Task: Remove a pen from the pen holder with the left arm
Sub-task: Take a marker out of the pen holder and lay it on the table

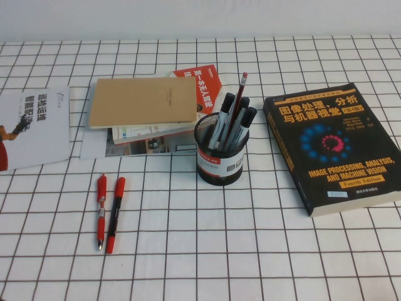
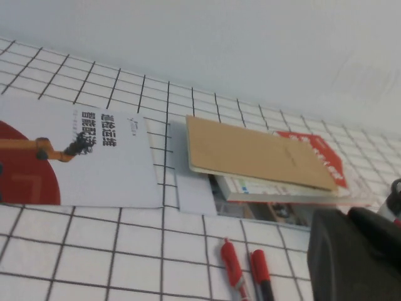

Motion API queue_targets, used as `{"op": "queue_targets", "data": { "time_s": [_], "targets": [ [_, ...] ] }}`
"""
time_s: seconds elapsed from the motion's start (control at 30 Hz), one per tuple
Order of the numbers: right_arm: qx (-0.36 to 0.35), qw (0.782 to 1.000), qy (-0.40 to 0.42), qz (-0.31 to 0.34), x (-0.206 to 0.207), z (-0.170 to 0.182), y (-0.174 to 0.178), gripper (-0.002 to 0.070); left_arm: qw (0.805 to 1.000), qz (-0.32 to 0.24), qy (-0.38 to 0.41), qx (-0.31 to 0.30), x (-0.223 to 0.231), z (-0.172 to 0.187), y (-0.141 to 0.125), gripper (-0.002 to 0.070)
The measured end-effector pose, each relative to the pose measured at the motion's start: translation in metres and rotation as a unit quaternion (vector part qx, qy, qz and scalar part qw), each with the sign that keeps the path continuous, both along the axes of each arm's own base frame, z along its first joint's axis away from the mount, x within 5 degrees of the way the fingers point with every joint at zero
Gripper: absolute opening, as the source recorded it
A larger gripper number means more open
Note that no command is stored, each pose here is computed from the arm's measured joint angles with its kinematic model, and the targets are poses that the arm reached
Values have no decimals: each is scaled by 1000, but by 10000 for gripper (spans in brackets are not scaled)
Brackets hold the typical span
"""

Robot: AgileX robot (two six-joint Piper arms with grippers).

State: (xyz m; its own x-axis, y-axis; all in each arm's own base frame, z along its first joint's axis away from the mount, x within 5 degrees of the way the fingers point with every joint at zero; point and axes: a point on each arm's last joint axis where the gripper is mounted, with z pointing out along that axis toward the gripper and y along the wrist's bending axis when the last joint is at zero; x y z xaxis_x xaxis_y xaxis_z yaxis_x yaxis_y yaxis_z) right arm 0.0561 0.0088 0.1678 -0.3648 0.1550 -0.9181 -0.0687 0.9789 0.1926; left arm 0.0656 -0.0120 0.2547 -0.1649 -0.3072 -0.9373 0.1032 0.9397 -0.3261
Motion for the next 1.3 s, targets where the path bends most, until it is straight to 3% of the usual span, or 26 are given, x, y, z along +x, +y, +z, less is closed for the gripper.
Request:
{"op": "queue_targets", "data": {
  "time_s": [0.2,0.47,0.7,0.93,1.1,1.2,1.3],
  "targets": [
    [0,1000,0,0,0,0,0,-16,991,-39,44,117,31,32,-5,-2],
    [0,1000,0,0,0,0,0,-16,974,-128,63,176,85,52,-22,-2],
    [0,1000,0,0,0,0,0,-16,961,-228,61,143,142,57,-44,-2],
    [0,1000,0,0,0,0,0,-16,920,-335,38,199,192,54,-81,-2],
    [0,1000,0,0,0,0,0,-16,907,-365,34,206,224,54,-109,5],
    [0,1000,0,0,0,0,0,-16,904,-373,35,206,243,51,-122,61],
    [0,1000,0,0,0,0,0,-16,896,-386,40,216,258,43,-135,222]
  ]
}}
